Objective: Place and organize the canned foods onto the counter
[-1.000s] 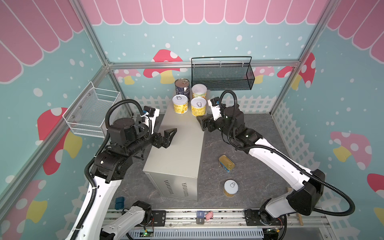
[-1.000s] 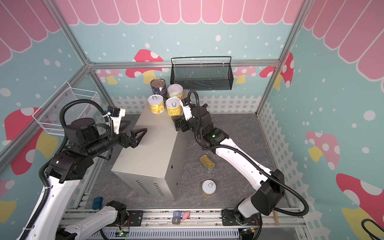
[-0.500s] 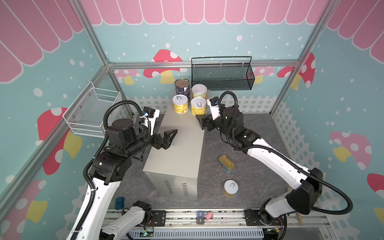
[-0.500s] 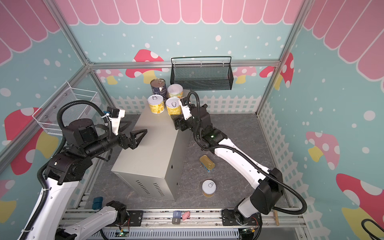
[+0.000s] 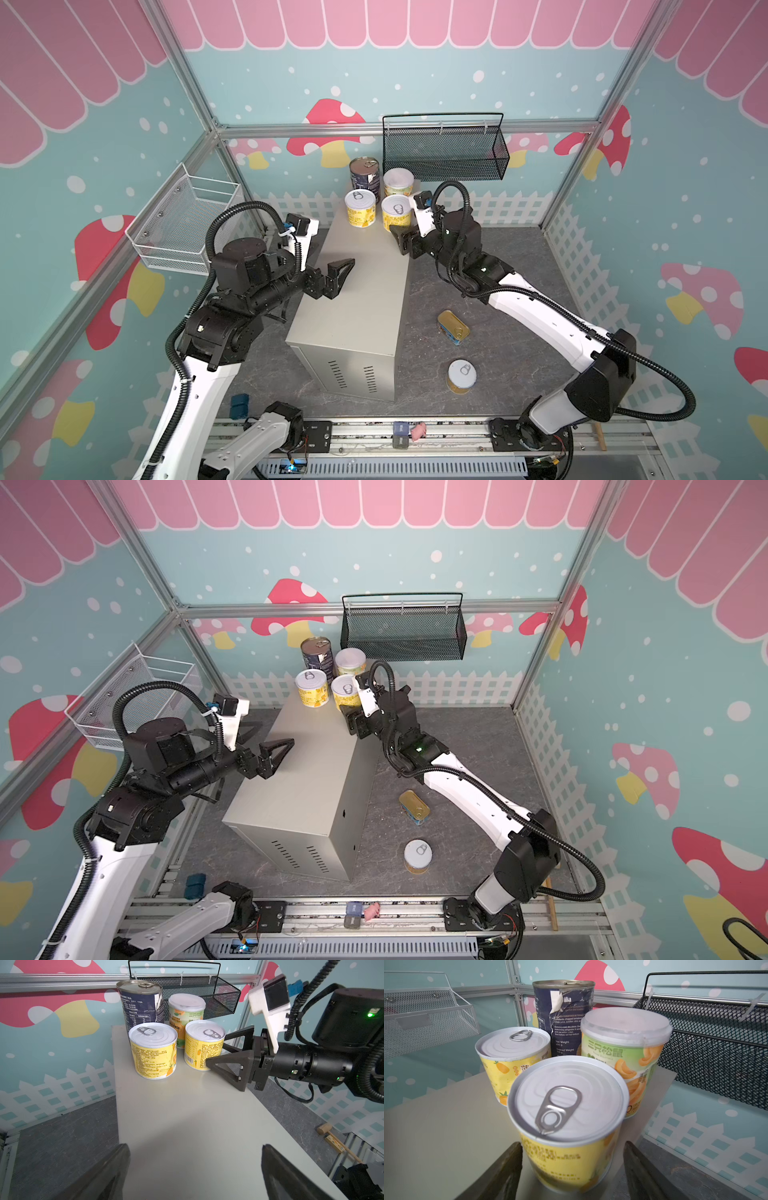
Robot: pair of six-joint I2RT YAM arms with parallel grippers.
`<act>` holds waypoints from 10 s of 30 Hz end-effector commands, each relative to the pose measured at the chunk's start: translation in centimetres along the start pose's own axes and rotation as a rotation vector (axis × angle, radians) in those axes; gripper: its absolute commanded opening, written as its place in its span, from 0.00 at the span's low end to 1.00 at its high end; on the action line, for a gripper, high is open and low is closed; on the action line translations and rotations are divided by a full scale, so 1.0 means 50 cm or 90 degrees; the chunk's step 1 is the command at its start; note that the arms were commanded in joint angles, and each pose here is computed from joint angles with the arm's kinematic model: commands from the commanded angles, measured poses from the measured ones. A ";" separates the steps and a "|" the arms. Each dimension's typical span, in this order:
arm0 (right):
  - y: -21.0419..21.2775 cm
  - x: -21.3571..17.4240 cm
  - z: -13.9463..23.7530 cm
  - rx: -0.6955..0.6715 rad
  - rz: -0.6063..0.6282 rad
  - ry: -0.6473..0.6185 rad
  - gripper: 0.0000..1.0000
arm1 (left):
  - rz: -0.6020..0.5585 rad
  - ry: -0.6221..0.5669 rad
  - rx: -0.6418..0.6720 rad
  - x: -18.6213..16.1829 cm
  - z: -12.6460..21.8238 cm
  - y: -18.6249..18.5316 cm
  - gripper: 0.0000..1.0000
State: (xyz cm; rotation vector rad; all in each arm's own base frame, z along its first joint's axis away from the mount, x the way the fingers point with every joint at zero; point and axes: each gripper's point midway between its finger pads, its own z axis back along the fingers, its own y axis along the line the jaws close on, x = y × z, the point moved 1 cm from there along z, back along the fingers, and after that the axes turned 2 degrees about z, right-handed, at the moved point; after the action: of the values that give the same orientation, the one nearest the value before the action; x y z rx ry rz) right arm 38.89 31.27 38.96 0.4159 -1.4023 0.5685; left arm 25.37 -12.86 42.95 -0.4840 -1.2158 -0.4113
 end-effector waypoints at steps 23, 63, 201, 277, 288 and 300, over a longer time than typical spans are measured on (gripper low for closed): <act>-0.003 -0.032 -0.031 0.007 0.003 0.026 0.68 | -0.007 -0.006 -0.006 0.001 0.002 -0.003 0.99; -0.127 -0.006 0.020 -0.065 -0.033 0.009 0.95 | 0.002 -0.002 -0.003 0.000 -0.006 0.008 0.99; -0.135 -0.415 0.417 -0.231 -0.272 0.446 1.00 | -0.078 0.118 -0.254 -0.011 -0.056 -0.261 0.99; 0.012 -0.140 0.322 -0.046 0.022 0.349 0.71 | -0.100 0.126 -0.196 0.005 0.089 -0.260 0.99; 0.084 0.091 0.288 0.134 0.127 0.231 0.73 | -0.074 0.180 -0.121 -0.029 0.126 -0.182 0.99; 0.169 0.127 0.223 0.280 0.143 0.186 0.72 | -0.004 0.160 -0.053 -0.002 0.075 -0.123 0.99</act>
State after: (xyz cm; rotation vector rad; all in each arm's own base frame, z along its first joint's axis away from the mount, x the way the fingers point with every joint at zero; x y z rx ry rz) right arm 26.21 31.29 43.77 0.4329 -0.9632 1.0209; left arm 19.06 -15.71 44.00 -0.4499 -0.9375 -0.5188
